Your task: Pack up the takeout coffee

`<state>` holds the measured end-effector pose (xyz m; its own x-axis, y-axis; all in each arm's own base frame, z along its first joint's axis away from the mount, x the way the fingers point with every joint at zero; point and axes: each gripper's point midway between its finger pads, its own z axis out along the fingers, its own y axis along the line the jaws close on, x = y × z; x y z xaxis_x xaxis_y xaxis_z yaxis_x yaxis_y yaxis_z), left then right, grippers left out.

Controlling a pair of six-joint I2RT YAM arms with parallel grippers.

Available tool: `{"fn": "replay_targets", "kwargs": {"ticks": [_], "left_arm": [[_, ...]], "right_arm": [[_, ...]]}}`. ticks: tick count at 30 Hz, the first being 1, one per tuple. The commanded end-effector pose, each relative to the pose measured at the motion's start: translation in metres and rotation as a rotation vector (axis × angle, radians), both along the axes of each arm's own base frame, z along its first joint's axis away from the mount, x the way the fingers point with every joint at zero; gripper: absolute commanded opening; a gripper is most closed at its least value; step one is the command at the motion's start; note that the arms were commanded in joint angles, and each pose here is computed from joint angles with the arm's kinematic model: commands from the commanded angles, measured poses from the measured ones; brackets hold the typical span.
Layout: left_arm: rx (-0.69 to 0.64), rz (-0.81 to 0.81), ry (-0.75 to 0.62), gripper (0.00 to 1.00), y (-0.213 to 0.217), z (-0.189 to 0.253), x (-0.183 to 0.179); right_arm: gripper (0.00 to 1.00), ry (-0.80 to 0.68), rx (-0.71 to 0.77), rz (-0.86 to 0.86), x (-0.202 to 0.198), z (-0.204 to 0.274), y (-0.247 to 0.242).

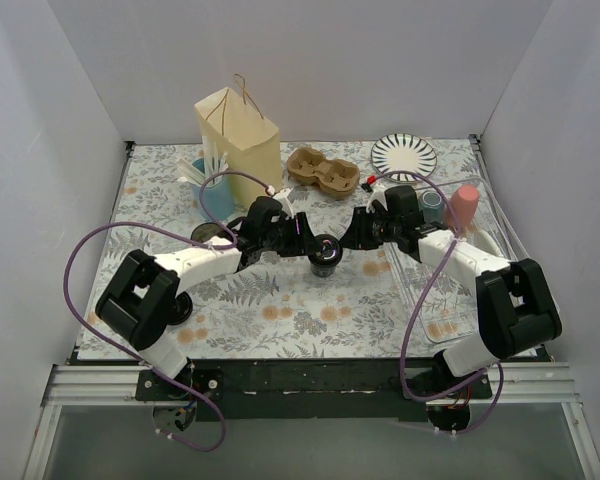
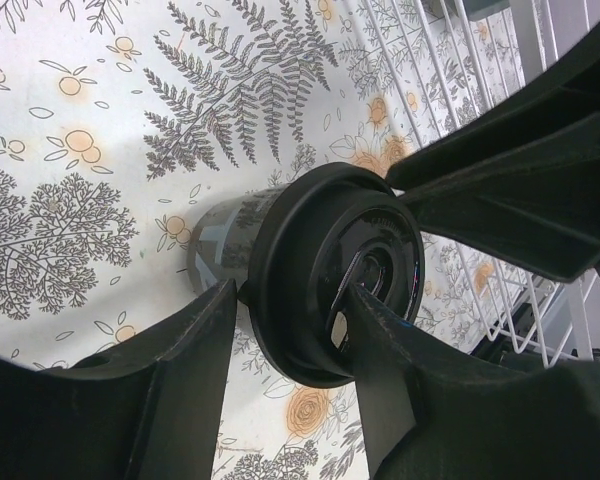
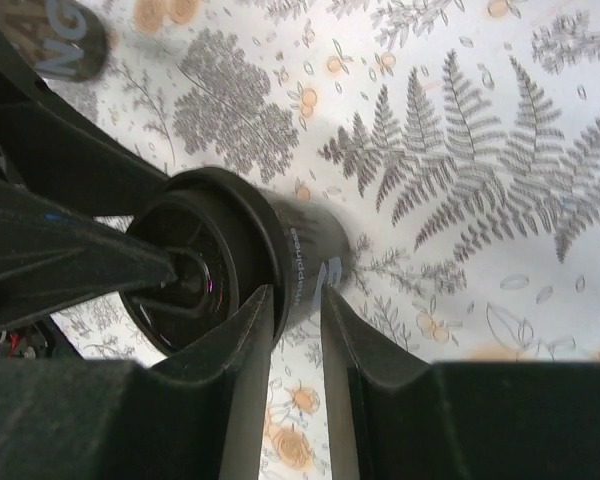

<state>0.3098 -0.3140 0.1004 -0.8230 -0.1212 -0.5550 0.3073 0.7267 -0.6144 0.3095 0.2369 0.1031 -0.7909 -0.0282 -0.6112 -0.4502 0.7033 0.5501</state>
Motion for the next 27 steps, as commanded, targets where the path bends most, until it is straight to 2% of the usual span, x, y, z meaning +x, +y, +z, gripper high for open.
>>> {"fn": "replay_targets", "kwargs": {"ticks": [1,6,9,17,27], "left_arm": [[0.392,-0.006,0.201,0.46,0.067,-0.093,-0.038],[0.401,-0.063,0.191,0.47,0.065,-0.09,-0.033],[0.393,-0.092,0.184,0.47,0.063,-0.091,-0.033],[0.393,-0.111,0.167,0.47,0.061,-0.089,-0.03],[0.399,-0.117,0.178,0.47,0.061,-0.094,-0.03]], "right_arm": [[0.33,0.167,-0.135,-0.009,-0.044,-0.021,-0.016],[0.37,0.01,-0.087,-0.043,0.0,0.046,-0.018],[0.39,-0.036,-0.09,-0.029,0.017,0.058,-0.022],[0.4,-0.007,-0.016,0.187,0.015,0.051,0.0],[0.39,0.044,0.01,0.232,0.017,0.038,0.01]]}}
